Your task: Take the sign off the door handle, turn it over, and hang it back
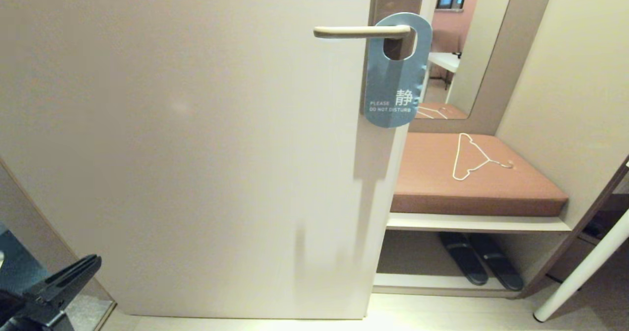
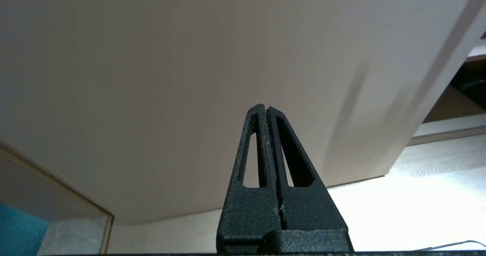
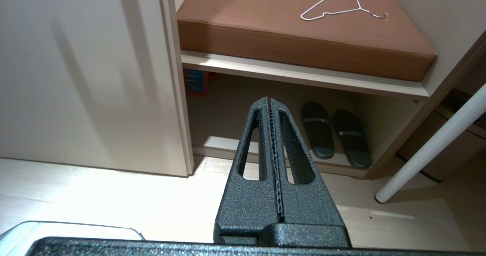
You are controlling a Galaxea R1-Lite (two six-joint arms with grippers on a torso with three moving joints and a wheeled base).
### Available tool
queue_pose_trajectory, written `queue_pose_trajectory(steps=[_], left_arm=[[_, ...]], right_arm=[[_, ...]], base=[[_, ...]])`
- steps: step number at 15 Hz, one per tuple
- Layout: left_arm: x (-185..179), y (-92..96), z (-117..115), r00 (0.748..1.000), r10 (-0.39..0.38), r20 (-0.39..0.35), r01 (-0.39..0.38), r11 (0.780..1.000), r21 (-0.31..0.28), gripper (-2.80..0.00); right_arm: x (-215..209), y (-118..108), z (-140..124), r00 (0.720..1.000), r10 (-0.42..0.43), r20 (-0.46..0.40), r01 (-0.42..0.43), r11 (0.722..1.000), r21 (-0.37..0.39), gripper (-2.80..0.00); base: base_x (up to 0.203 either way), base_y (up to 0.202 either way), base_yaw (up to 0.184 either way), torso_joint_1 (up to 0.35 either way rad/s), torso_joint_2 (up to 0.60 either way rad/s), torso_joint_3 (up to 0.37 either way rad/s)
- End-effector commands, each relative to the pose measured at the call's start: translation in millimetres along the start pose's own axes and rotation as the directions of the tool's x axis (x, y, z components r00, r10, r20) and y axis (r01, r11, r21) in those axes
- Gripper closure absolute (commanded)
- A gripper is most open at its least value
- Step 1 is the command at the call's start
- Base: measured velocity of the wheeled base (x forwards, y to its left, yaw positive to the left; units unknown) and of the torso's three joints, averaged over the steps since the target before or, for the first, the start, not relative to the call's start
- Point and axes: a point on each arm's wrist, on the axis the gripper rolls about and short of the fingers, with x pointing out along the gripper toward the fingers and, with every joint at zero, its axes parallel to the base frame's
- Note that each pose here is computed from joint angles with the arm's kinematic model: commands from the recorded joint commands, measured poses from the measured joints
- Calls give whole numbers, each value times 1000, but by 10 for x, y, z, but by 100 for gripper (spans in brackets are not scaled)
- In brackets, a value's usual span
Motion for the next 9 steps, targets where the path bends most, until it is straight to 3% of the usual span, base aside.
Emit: queue_pose_trajectory(steps=[1,6,9], left_arm=[[-258,-33,-64,996,25,86,-24,1000,-8,0],[-677,-115,-400,987,136,89,-131,990,-60,0],[-727,-122,-538,973,230,8,-229,971,-71,0]], right_arm=[[0,0,-1,1000,1,-2,-1,1000,0,0],[0,0,-1,1000,1,-2,-1,1000,0,0],[0,0,-1,1000,1,-2,-1,1000,0,0]], base=[[0,0,0,0,0,0],[0,0,0,0,0,0],[0,0,0,0,0,0]])
